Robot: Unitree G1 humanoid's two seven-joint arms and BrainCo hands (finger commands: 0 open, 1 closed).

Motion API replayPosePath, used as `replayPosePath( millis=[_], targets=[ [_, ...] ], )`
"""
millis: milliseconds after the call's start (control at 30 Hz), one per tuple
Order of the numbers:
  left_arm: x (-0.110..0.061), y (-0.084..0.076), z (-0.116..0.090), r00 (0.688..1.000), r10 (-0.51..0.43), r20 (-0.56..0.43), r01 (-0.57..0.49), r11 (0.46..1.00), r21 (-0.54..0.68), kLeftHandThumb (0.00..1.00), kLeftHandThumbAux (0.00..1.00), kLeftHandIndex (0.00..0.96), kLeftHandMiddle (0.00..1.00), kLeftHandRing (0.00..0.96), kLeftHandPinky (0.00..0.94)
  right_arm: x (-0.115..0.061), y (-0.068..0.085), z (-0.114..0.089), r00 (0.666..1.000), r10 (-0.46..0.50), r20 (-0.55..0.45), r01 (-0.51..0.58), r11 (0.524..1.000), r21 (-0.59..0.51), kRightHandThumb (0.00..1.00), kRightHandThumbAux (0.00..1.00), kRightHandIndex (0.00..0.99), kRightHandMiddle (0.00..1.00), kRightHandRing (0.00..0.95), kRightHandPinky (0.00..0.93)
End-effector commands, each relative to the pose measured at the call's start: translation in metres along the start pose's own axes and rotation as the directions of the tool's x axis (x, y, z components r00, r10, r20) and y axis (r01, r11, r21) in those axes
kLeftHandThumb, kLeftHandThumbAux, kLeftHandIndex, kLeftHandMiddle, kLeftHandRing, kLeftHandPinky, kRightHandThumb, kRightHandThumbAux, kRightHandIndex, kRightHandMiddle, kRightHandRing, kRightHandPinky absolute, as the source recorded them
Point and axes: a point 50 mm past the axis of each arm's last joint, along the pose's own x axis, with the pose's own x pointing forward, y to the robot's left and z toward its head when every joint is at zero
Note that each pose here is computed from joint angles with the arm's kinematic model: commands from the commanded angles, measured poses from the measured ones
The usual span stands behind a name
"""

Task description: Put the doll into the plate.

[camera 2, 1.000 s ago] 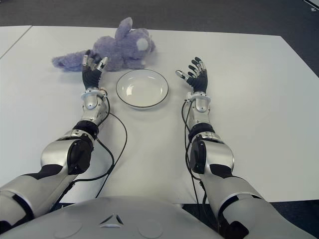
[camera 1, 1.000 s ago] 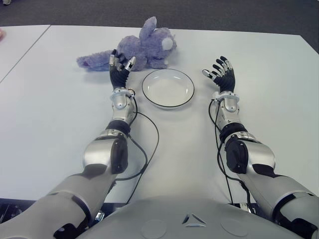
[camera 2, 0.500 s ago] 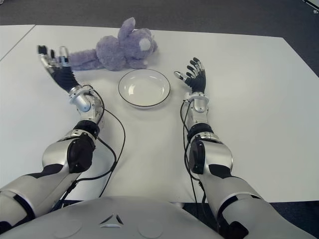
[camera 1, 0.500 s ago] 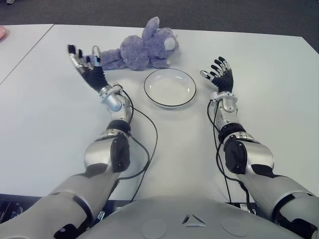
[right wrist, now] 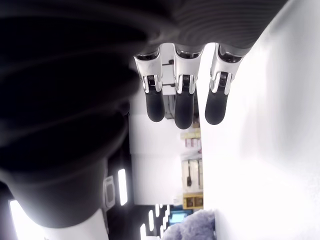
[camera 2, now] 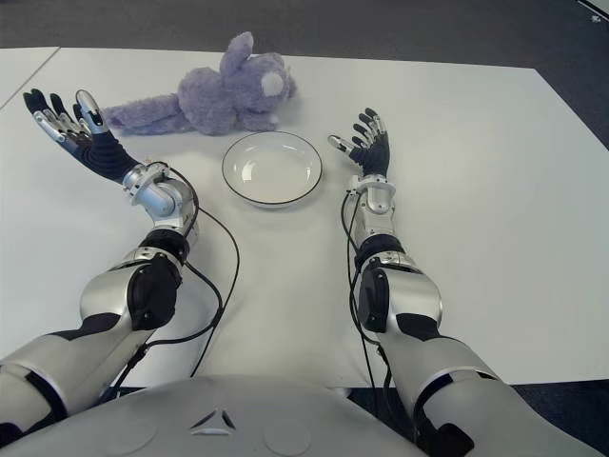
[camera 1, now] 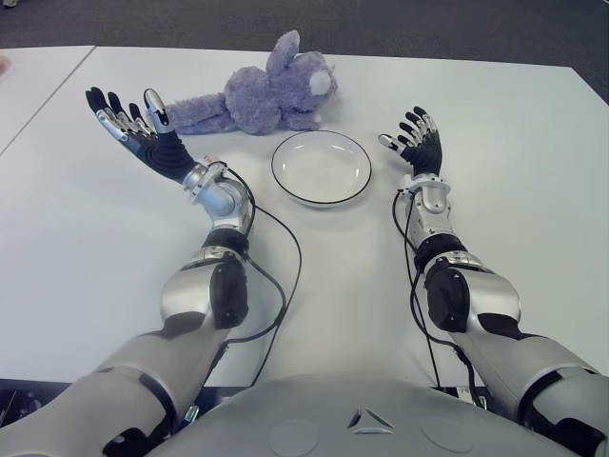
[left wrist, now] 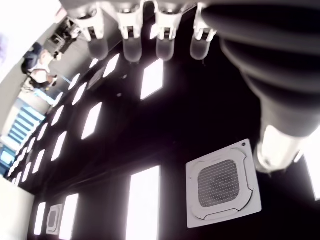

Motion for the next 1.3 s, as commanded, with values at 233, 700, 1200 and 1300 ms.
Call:
replayPosePath(
  millis=[233, 700, 1200, 1300],
  targets=[
    [0.044, -0.032, 0.003, 0.984, -0.178, 0.027, 0.169, 0.964, 0.206, 0.168, 0.642, 0.054, 0.059, 0.05, 0.072, -0.085, 0.002, -0.111, 0.872, -0.018, -0.489, 0.033, 0.999, 0.021, 0.0, 0.91, 0.124, 0.156, 0.17, 0.216],
    [0.111, -0.058, 0.012, 0.773, -0.63, -0.08, 0.449, 0.453, 0.771, 0.072, 0.737, 0.027, 0.003, 0.005, 0.014, -0.087, 0.006, -0.112, 0.872, -0.015, -0.489, 0.035, 0.999, 0.032, 0.0, 0.913, 0.127, 0.157, 0.171, 0.219],
    [0.138, -0.049, 0.021, 0.64, -0.745, -0.19, 0.394, 0.105, 0.913, 0.0, 0.651, 0.0, 0.0, 0.0, 0.009, -0.088, 0.006, -0.113, 0.87, -0.014, -0.493, 0.029, 0.999, 0.023, 0.0, 0.916, 0.128, 0.16, 0.173, 0.219],
    [0.141, -0.049, 0.02, 0.61, -0.756, -0.239, 0.378, 0.012, 0.926, 0.0, 0.634, 0.0, 0.0, 0.0, 0.01, -0.088, 0.006, -0.112, 0.871, -0.013, -0.491, 0.027, 0.999, 0.021, 0.0, 0.917, 0.127, 0.159, 0.173, 0.218]
  ],
)
